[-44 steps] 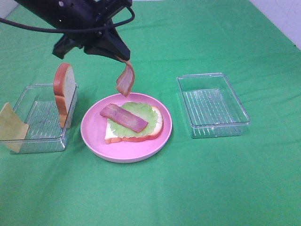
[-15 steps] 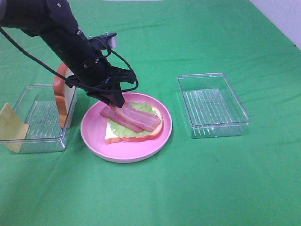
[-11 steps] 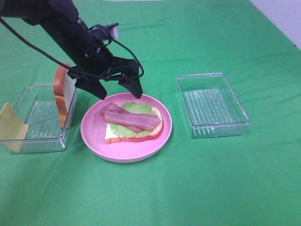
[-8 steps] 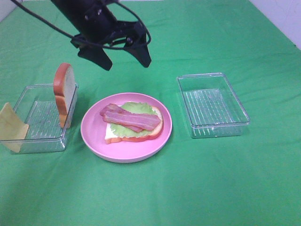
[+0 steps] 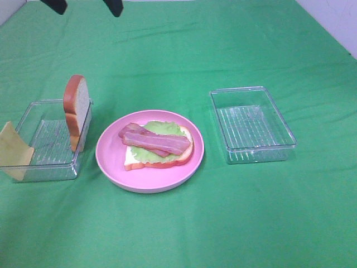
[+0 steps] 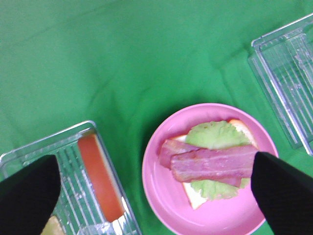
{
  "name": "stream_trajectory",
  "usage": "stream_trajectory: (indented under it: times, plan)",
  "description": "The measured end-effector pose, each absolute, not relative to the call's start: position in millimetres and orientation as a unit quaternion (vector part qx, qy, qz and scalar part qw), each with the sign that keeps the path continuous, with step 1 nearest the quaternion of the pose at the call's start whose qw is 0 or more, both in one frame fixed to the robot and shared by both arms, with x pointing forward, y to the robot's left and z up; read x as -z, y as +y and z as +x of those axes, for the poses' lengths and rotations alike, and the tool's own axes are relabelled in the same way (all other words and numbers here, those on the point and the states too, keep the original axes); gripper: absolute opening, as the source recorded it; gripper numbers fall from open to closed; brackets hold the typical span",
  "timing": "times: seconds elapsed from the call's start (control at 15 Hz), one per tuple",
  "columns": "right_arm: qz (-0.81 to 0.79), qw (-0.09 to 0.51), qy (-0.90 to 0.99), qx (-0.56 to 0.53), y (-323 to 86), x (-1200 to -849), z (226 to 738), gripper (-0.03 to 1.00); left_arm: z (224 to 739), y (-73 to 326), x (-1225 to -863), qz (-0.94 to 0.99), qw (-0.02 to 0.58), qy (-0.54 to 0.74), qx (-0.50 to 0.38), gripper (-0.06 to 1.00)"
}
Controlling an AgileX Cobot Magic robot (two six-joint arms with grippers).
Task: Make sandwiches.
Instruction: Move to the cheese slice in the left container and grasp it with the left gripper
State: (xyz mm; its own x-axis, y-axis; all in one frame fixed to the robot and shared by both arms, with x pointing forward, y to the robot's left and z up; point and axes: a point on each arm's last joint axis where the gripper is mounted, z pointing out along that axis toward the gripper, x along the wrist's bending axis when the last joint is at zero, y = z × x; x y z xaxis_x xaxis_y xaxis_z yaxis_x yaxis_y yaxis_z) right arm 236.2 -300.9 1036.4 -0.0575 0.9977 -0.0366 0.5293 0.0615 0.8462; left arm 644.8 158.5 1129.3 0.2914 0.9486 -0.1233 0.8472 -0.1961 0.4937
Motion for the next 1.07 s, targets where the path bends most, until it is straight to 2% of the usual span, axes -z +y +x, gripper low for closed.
stream_trajectory:
  times: [0.2,0.47,0.67,1.07]
  plan:
    - [0.594,0.344,0.642,-0.341,-301,-1036,236,0.92,629,207,-1124,0.740,0.209,0.631,-0.098,0.99]
    - [0.594,0.344,0.642,-0.341,-301,-1036,236,0.92,597,266,-1082,0.705,0.127,0.695,-0.054,0.99]
    - [0.594,0.344,0.642,-0.341,-301,-1036,236,0.92,582,279,-1041,0.696,0.071,0.715,-0.010,0.99]
    - [0.594,0.344,0.642,-0.341,-301,-1036,236,0.92,587,300,-1007,0.663,0.049,0.747,-0.012,0.99]
